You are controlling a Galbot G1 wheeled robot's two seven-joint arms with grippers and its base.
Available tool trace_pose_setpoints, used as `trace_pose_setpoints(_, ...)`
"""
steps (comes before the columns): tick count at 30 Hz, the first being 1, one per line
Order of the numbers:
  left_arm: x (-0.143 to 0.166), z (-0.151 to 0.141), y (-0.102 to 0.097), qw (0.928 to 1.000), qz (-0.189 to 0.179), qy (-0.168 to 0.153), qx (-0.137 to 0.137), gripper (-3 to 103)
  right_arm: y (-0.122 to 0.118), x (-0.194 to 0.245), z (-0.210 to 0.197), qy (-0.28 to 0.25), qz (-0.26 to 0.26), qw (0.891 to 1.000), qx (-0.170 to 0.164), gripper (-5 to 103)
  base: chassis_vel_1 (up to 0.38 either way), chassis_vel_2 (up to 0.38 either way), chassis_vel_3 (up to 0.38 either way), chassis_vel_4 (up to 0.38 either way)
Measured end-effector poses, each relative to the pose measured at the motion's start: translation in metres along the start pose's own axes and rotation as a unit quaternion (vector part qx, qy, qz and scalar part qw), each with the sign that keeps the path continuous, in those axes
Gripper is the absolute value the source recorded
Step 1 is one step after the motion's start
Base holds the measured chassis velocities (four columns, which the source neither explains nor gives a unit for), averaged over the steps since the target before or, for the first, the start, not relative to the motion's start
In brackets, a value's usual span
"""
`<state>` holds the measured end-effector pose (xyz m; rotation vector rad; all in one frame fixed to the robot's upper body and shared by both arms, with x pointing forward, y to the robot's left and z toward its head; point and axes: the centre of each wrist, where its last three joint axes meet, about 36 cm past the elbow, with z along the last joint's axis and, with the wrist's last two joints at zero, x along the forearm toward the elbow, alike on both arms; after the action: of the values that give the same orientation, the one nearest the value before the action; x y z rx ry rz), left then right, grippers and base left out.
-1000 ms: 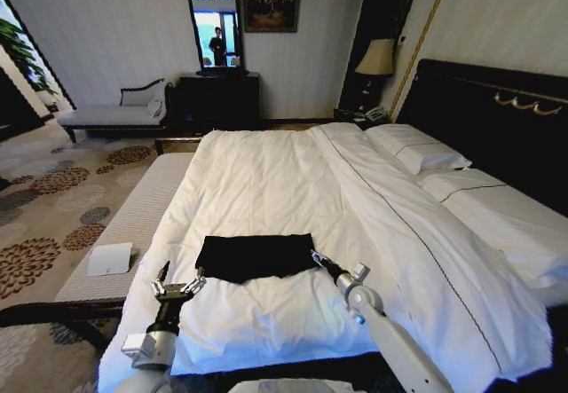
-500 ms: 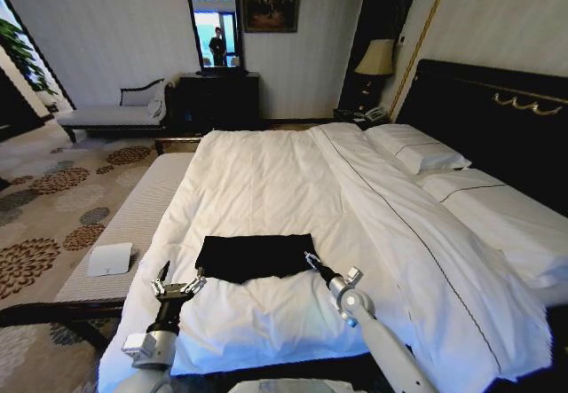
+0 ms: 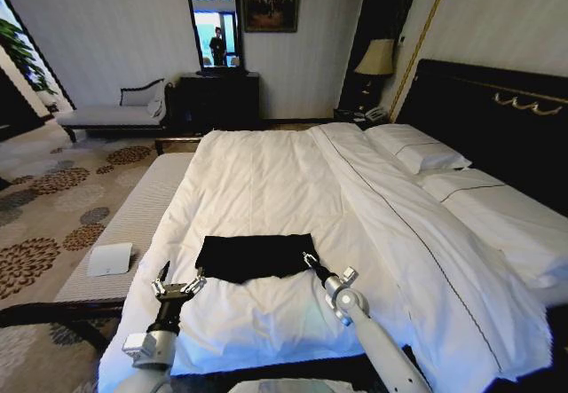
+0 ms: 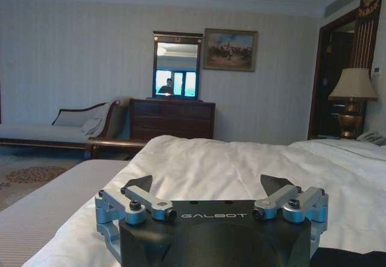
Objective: Fold the clothes on the bed.
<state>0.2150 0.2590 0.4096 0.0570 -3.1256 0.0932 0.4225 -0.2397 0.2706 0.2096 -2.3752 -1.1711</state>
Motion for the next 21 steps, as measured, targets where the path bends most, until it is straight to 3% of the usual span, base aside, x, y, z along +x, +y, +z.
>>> trace_pose_setpoints(3, 0.000, 0.000, 0.000, 1.0000, 0.000, 0.000, 0.000, 100, 0.001, 0.000, 0.000, -0.002, -0.001, 1.000, -0.002, 25, 0.000, 0.000, 0.000, 0.000)
trace_pose_setpoints(6, 0.000, 0.000, 0.000, 1.0000, 0.000, 0.000, 0.000, 100, 0.003, -0.001, 0.000, -0.005, -0.002, 1.000, -0.005, 9, 0.000, 0.000, 0.000, 0.000)
trace_pose_setpoints(8, 0.000, 0.000, 0.000, 1.0000, 0.000, 0.000, 0.000, 100, 0.003, -0.001, 0.001, -0.006, -0.003, 1.000, -0.007, 7, 0.000, 0.000, 0.000, 0.000)
trace_pose_setpoints(21, 0.000, 0.000, 0.000, 1.0000, 0.000, 0.000, 0.000, 100, 0.020, 0.012, -0.006, -0.042, -0.008, 0.999, -0.010, 6, 0.000, 0.000, 0.000, 0.000)
